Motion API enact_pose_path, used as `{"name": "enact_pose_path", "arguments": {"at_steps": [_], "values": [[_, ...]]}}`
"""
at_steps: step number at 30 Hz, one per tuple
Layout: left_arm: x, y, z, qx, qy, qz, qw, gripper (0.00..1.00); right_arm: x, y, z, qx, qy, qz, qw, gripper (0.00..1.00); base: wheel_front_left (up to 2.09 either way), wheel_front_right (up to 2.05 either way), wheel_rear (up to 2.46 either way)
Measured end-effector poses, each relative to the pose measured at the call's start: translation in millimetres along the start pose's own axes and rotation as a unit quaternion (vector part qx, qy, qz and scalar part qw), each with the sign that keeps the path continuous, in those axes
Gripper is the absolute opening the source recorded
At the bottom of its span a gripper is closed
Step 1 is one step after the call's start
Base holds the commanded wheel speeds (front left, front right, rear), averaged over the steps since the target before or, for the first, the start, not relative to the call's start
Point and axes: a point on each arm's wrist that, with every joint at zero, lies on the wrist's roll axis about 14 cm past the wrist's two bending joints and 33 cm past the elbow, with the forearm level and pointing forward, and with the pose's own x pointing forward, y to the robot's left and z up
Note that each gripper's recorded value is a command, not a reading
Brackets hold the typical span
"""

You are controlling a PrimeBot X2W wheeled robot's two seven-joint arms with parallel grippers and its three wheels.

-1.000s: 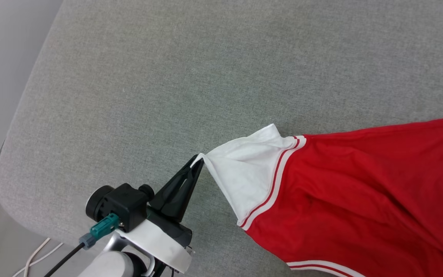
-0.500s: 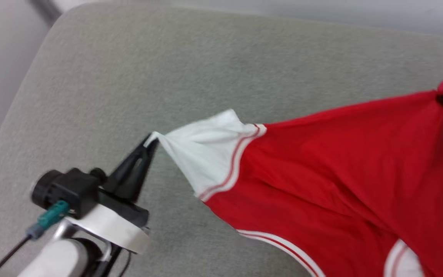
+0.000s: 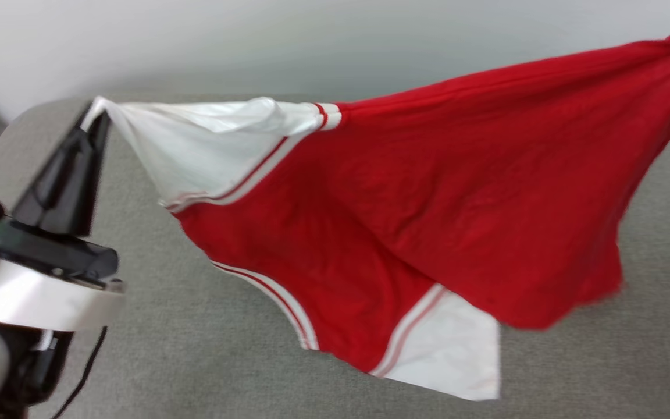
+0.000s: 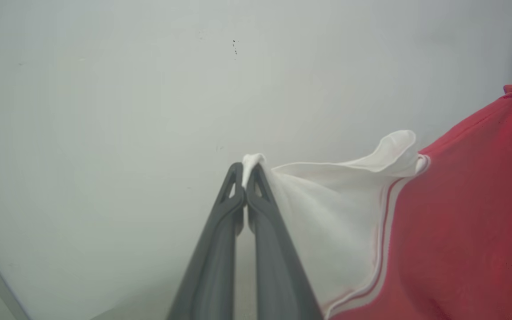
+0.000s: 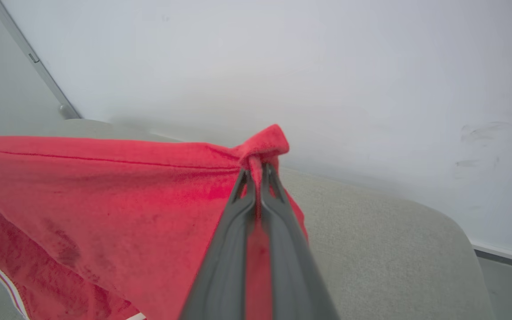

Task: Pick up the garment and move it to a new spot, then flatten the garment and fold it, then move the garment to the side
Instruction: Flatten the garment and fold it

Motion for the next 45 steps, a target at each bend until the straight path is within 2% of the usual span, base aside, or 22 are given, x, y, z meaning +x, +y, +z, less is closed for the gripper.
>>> {"name": "enact_pose_path", "arguments": {"at_steps": [11,22,30,40,42,45], "values": [[16,8,103,0.023,-0.148,0.008,0.989,0.0,-74,8,64,-0.004,-0.133,-0.01,0.991,0.0,0.0,0.0,0.0],[43,28,170,0.05,-0.257,0.021,0.965,0.0,-72,9,89,-0.01,-0.2,-0.011,0.98,0.0,0.0,0.0,0.0],[97,42,167,0.051,-0.278,0.011,0.959,0.0,-30,-15,91,-0.007,-0.22,-0.028,0.975,0.0,0.0,0.0,0.0],[202,67,99,0.067,-0.247,0.006,0.967,0.0,65,-65,84,-0.03,-0.22,-0.069,0.973,0.0,0.0,0.0,0.0],[223,73,86,0.08,-0.241,0.01,0.967,0.0,85,-74,86,-0.037,-0.226,-0.078,0.97,0.0,0.0,0.0,0.0],[255,75,55,0.13,-0.206,0.001,0.97,0.0,116,-90,86,-0.054,-0.229,-0.096,0.967,0.0,0.0,0.0,0.0]]}}
